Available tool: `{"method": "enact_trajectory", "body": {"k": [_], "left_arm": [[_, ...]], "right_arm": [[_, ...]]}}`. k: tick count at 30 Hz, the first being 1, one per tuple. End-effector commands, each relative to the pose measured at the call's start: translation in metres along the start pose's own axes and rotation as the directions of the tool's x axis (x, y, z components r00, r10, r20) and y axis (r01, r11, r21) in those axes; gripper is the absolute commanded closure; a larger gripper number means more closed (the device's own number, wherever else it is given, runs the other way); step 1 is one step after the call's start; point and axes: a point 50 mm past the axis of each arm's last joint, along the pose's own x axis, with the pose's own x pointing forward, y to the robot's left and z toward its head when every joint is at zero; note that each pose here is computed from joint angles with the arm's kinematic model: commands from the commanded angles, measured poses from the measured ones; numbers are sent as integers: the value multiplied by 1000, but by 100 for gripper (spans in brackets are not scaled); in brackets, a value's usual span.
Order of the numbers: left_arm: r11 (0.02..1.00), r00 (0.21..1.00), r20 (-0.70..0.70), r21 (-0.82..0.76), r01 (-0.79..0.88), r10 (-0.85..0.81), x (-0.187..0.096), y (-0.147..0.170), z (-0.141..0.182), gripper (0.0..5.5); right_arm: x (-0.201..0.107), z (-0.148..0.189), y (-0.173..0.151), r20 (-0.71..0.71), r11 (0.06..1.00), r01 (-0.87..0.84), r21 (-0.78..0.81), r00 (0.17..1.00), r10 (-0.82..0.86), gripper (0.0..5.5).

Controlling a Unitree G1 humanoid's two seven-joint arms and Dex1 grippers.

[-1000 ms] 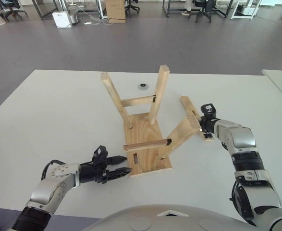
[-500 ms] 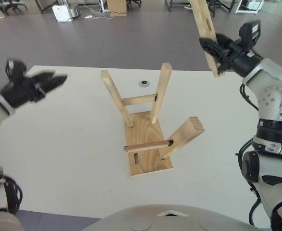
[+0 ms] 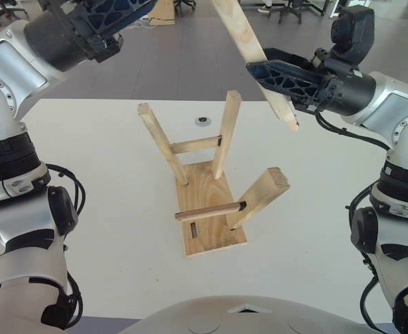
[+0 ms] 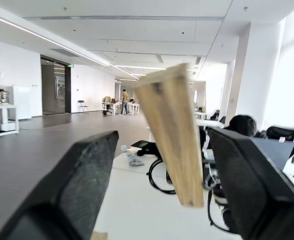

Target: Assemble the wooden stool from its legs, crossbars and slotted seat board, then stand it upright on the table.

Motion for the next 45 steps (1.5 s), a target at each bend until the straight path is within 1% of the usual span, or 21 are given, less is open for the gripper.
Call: {"method": "enact_trajectory", "body": {"k": [1,7,13,15,20,23,24,25,26,28,29,31,34,37,39,43,44,45], "left_arm": [[997,999,1,-56,44,-44,6,-3,1,218],[980,993,3,-158,119,-120,8,-9,-6,218],[976,994,8,-189,106,-107,5,-8,-9,315],[976,994,6,-192,106,-107,5,-10,-10,338],[973,995,2,-210,97,-99,3,-6,-13,340],[973,997,9,-215,82,-82,-1,-3,-13,340],[974,997,14,-213,74,-73,-2,-2,-12,340],[977,998,18,-205,63,-60,-4,-1,-10,341],[981,999,23,-188,44,-40,-8,0,-6,342],[991,999,27,-136,-14,18,-23,0,7,343],[993,998,23,-110,-53,56,-33,-1,15,344],[991,993,-25,-64,-115,113,-51,-5,25,345],[988,984,-93,-9,-151,150,-70,-14,32,345],[981,971,-142,55,-188,194,-89,-21,34,345],[972,953,-191,75,-223,234,-104,-23,26,345],[979,930,-307,80,-186,202,-118,-27,-16,346],[983,930,-319,70,-170,183,-120,-30,-23,346],[986,927,-335,67,-152,166,-121,-33,-29,346]], "right_arm": [[7,-8,1,-71,999,-31,11,997,31,340],[16,-12,2,-86,998,-59,27,994,62,340],[18,-13,3,-90,997,-66,35,994,69,340],[17,-15,4,-92,997,-63,44,994,67,340],[19,-16,7,-84,996,-65,55,994,69,340],[20,-16,-3,-86,999,31,13,996,-30,340],[19,-16,-2,-97,1000,25,9,995,-24,295],[18,-16,-3,-96,1000,26,11,995,-25,280],[15,-13,-6,-77,998,59,-12,995,-59,258],[5,-6,-17,-31,984,173,-52,984,-175,223],[-2,-3,-21,-16,975,212,-61,977,-213,215],[-22,1,-21,4,959,272,-76,962,-273,214],[-51,4,-18,45,923,373,-94,928,-370,214],[-80,-3,-15,76,869,485,-93,874,-480,214],[-100,-8,-9,88,827,556,-84,831,-550,214],[-122,-15,-1,93,772,632,-69,775,-625,214],[-127,-23,1,76,757,652,-44,758,-648,214],[-131,-44,3,-11,737,675,-36,737,-675,214]]}}
